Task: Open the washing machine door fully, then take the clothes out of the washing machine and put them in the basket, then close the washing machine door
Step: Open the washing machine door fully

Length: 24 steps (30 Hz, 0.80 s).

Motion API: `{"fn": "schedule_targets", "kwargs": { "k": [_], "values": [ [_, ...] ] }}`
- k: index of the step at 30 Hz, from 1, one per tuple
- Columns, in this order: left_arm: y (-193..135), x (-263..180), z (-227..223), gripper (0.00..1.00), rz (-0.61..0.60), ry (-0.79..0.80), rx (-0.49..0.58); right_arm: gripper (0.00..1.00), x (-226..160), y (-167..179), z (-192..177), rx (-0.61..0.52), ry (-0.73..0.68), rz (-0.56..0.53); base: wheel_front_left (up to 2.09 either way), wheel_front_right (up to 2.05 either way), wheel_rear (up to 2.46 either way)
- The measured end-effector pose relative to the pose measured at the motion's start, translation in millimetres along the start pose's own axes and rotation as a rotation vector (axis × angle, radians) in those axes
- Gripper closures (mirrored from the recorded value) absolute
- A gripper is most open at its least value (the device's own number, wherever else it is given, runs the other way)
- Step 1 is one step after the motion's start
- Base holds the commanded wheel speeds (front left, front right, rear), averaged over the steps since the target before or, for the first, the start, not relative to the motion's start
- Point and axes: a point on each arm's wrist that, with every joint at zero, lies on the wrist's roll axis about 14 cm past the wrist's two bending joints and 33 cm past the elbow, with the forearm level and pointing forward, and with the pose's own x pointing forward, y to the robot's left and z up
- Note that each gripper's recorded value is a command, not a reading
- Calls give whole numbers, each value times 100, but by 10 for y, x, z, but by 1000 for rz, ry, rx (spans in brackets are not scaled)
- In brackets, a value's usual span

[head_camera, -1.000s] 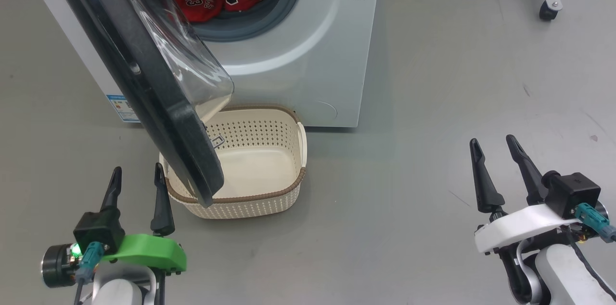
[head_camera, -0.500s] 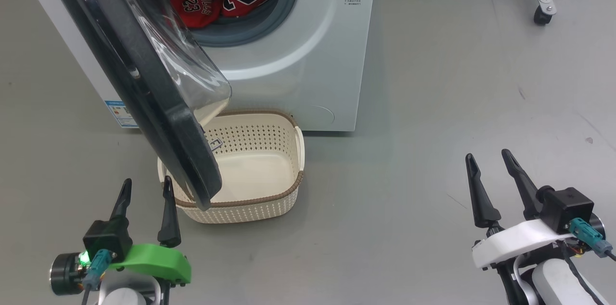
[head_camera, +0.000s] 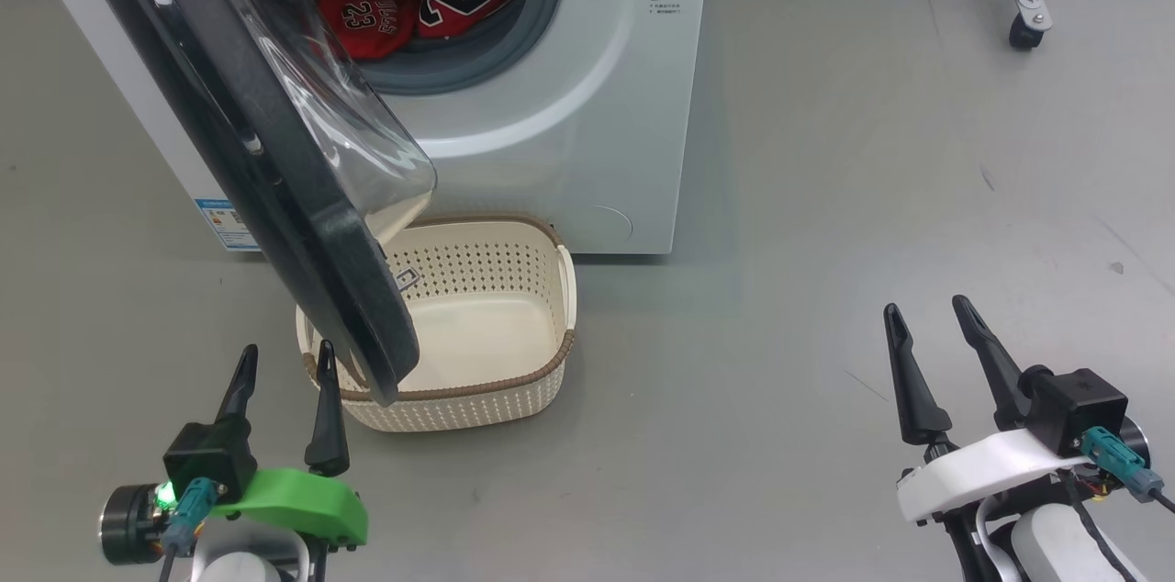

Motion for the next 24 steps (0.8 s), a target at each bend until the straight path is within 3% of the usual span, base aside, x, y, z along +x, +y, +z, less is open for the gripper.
{"fn": "schedule_targets", "kwargs": {
  "k": [24],
  "values": [
    [-14, 14, -31, 0, -5, 9, 0, 0, -31, 5, -54, -15, 9, 8, 0, 0, 0]
  ]
}}
